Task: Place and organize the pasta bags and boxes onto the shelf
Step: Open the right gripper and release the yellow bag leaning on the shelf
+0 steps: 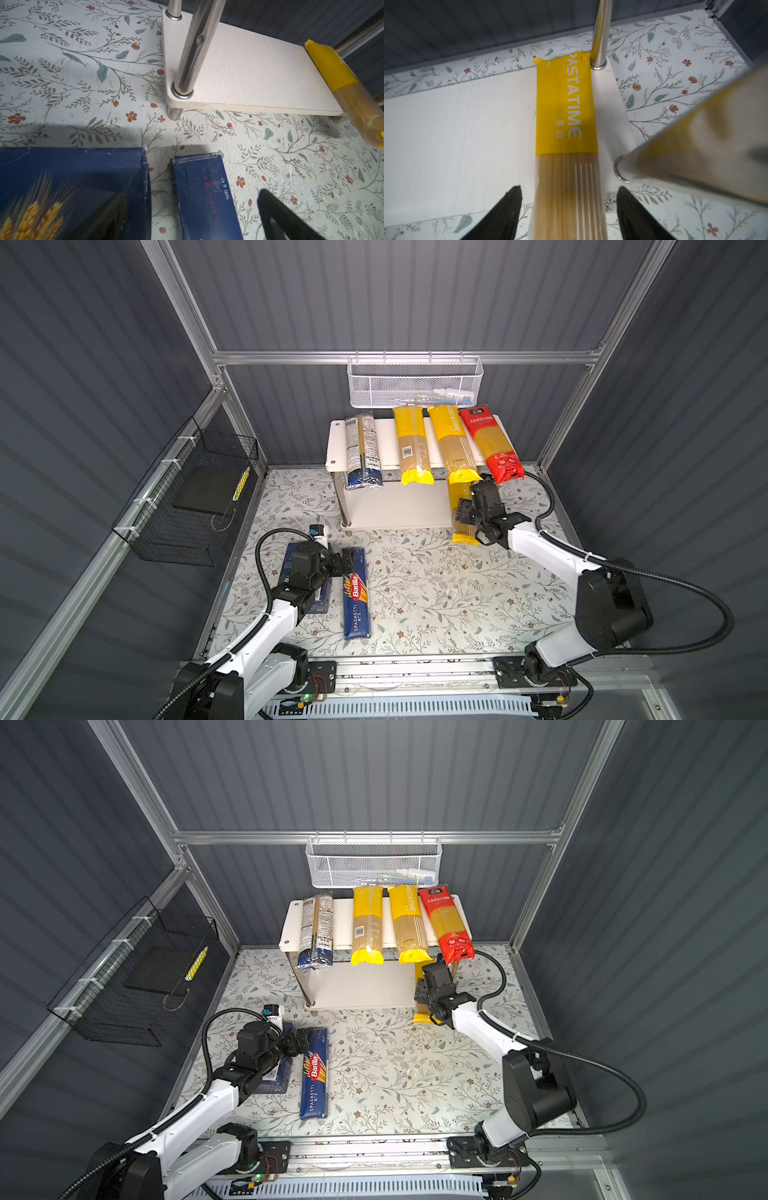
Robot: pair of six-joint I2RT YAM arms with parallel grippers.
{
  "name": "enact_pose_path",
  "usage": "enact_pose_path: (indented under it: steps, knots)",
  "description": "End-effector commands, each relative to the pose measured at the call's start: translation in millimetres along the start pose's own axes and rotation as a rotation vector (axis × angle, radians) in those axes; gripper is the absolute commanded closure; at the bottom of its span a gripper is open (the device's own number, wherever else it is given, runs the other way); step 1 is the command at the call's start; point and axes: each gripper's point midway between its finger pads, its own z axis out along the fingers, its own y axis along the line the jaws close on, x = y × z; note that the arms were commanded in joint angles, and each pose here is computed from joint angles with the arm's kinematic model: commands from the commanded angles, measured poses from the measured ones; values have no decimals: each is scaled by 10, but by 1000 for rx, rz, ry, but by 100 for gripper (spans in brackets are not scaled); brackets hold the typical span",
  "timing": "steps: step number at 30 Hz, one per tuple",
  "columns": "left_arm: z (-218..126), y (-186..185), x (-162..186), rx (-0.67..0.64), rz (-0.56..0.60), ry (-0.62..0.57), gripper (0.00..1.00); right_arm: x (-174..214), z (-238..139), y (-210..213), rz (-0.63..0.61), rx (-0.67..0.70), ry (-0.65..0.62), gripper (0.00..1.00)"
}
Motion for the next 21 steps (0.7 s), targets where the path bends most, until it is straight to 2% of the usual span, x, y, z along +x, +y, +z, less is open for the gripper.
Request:
enact_pose_path:
  steps: [1,5,10,12,17,21]
  knots:
    - [-22,-22,-17,8,10,-13,1,180,-140,-79,35,-4,26,24]
    - [-23,-18,-14,6,12,-12,1,442,-428,-36,45,-81,82,21]
    - [-27,-16,-16,5,12,-14,1,828,-748,113,99,-259,163,18]
    - [-28,-25,-20,9,11,-14,1,849,-894,131,135,-311,145,17]
    - [-28,-31,-10,14,11,-13,1,953,-877,112,168,-323,153,15]
    - [-28,-20,-14,7,12,-13,1,943,-782,314,197,-403,178,13]
